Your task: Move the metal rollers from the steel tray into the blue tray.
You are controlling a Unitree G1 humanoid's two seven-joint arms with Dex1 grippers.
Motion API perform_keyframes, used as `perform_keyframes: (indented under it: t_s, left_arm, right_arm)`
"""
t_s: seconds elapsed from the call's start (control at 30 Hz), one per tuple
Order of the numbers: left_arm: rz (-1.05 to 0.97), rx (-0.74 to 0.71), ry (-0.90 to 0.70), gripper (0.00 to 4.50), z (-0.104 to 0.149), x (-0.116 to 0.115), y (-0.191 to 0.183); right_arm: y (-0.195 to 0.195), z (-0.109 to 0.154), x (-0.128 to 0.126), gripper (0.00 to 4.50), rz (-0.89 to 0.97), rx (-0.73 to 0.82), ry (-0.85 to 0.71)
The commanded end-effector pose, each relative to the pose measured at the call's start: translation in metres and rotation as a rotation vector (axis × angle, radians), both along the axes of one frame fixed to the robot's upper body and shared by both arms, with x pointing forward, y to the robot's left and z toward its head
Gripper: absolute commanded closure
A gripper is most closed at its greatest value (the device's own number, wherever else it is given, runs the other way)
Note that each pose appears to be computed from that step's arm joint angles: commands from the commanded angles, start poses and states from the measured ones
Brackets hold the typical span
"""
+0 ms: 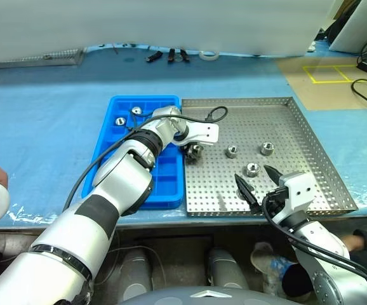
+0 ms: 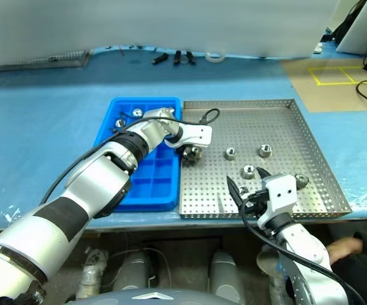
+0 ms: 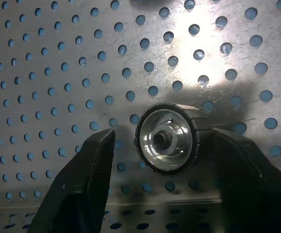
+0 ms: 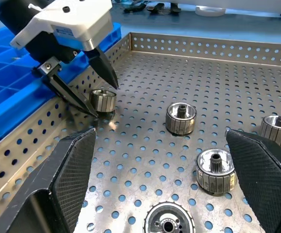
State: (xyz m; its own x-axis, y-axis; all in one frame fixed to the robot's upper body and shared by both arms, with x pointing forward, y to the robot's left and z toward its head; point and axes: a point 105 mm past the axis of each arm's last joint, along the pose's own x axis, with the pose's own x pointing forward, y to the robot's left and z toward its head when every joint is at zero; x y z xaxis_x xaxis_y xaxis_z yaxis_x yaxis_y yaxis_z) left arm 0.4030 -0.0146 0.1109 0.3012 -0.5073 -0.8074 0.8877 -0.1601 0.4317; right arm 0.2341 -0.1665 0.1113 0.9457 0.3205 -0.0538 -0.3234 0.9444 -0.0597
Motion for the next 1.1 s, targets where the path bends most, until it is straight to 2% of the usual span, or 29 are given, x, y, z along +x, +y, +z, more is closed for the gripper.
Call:
perform_keyframes:
  t_s: [0.03,0.1,0.23,0.37,0.57,0.73,0.93,1.1]
  left_arm:
    - [0.039,0.05,0.029,2.02,-0.018,0.0,0.017]
    - [0.033,0.041,0.058,2.02,-0.018,-0.002,0.018]
    - [0.028,0.033,0.049,2.67,-0.016,-0.001,0.019]
    - [0.037,-0.015,0.055,2.67,-0.011,0.0,0.017]
    - [-0.024,-0.172,0.101,2.67,0.013,-0.005,0.003]
    - [-0.067,-0.279,0.126,2.67,0.035,-0.006,0.01]
    - [-0.161,-0.631,0.142,2.67,0.087,-0.024,0.025]
    - [-0.12,-0.744,0.113,2.67,0.099,-0.049,0.056]
  right_arm:
    - [0.0,0.007,0.0,0.0,-0.001,-0.006,-0.048]
    - [-0.001,0.006,0.001,0.0,-0.002,-0.008,-0.052]
    - [-0.001,0.005,0.002,0.0,-0.001,-0.007,-0.054]
    - [0.001,0.005,0.003,0.0,0.007,-0.005,-0.059]
    - [0.004,0.013,0.009,0.0,0.036,0.001,-0.083]
    - [0.015,0.033,0.016,0.0,0.113,0.013,-0.131]
    - [0.031,0.068,0.031,0.0,0.259,0.03,-0.201]
    - [0.048,0.075,0.032,0.0,0.458,0.043,-0.157]
